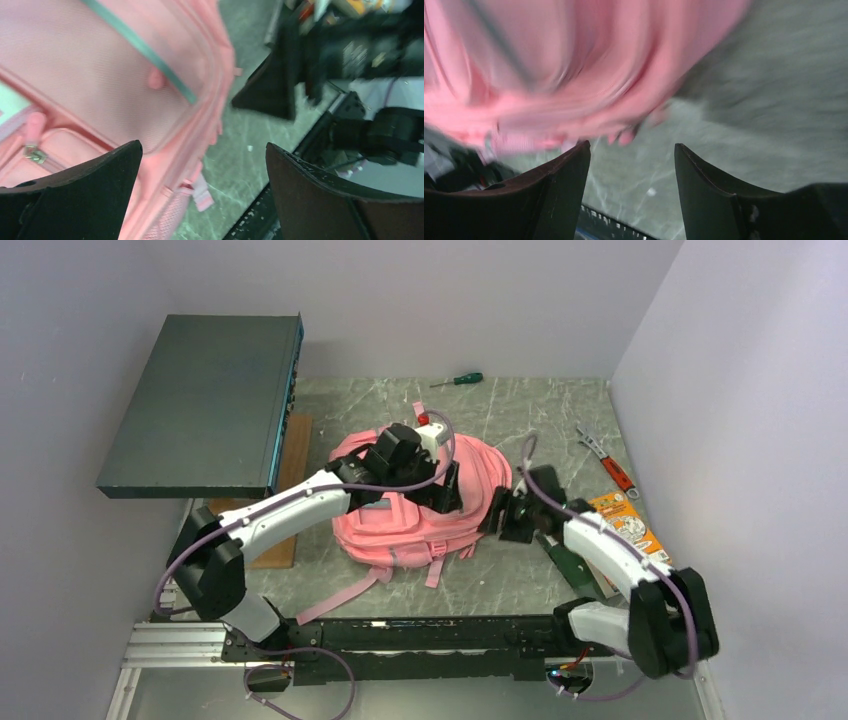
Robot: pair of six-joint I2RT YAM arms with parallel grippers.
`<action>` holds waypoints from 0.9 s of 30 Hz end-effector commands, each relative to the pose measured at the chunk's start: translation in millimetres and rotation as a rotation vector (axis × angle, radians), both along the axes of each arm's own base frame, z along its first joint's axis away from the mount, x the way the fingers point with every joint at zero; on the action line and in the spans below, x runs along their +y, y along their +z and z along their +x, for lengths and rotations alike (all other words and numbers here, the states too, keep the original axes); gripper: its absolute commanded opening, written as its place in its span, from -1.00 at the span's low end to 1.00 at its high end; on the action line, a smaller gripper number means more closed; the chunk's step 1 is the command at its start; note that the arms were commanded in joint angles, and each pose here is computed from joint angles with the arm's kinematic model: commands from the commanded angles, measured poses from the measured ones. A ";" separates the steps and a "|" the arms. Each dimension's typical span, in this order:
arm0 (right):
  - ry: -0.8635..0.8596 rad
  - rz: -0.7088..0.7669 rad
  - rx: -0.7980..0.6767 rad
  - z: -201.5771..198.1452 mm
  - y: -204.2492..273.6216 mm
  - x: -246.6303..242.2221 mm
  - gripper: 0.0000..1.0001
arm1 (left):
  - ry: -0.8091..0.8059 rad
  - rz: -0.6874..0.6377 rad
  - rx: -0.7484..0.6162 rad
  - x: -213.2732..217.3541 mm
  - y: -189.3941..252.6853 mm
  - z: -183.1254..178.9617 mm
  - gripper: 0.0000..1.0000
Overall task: Pack the student bag
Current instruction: Unzip the student bag at the center of the board.
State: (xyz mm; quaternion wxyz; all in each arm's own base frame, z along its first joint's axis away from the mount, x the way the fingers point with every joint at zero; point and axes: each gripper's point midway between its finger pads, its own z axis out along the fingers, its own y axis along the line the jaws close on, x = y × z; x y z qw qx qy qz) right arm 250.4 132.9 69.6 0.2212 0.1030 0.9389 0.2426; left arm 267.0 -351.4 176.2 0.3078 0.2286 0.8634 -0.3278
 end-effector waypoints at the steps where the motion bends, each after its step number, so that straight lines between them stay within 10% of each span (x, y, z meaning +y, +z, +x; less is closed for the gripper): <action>1: 0.108 0.041 -0.112 -32.8 17.0 56.9 0.28 | -0.053 -0.047 0.017 -7.6 13.9 -32.6 0.99; 14: 0.054 -0.107 -0.211 -36.5 -43.2 46.3 -0.37 | -0.071 -0.048 0.031 -3.0 0.4 -60.5 0.99; 27: 0.108 -0.107 -0.241 -30.2 -51.5 54.3 -0.51 | -0.075 -0.036 0.036 -2.5 -5.3 -63.2 0.98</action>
